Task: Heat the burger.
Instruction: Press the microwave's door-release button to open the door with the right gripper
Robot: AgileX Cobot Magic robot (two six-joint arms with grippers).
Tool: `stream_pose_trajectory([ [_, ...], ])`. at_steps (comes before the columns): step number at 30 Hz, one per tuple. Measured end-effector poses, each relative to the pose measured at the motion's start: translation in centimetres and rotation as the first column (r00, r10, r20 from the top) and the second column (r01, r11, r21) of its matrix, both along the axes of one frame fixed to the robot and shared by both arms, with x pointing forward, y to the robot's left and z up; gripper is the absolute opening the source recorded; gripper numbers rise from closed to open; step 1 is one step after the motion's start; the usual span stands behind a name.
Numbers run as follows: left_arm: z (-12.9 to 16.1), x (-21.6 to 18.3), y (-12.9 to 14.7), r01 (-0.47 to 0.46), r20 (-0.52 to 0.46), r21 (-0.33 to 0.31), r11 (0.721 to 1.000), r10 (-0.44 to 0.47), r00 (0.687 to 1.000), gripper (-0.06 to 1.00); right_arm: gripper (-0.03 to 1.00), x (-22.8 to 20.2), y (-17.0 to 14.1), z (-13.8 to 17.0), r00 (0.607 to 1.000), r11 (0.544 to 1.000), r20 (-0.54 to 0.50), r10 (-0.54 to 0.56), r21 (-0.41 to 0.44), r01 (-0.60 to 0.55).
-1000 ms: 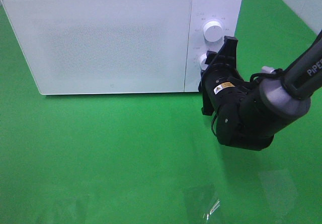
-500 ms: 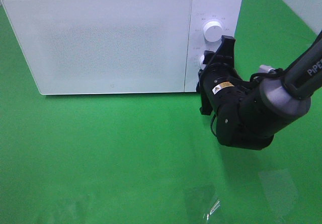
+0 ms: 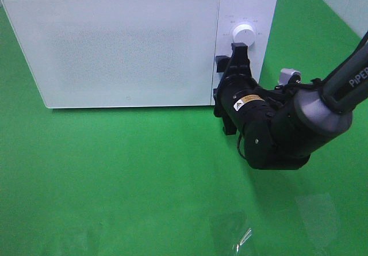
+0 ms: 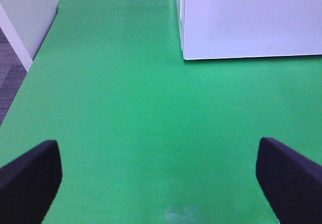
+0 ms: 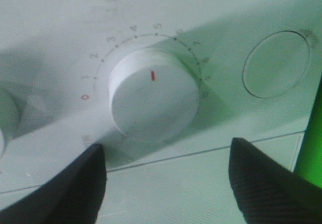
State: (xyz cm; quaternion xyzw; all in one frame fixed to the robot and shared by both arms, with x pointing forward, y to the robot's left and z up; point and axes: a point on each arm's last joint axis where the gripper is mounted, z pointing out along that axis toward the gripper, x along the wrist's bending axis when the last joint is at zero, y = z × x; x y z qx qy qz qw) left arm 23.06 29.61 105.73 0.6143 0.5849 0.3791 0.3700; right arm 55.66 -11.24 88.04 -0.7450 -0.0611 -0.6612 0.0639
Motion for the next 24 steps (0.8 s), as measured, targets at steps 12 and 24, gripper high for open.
stream_pose_trajectory([
  [12, 0.0, 0.0, 0.0, 0.0, 0.0, 0.0, 1.0, 0.0, 1.0, 0.97, 0.67, -1.7, -0.8, 0.9, 0.995, 0.978, -0.055, 0.079, -0.191, -0.088],
  [24, 0.0, 0.0, 0.0, 0.0, 0.0, 0.0, 1.0, 0.0, 1.0, 0.97, 0.67, -4.6, -2.1, 4.0, 0.97, 0.813, -0.127, 0.207, -0.53, -0.243],
])
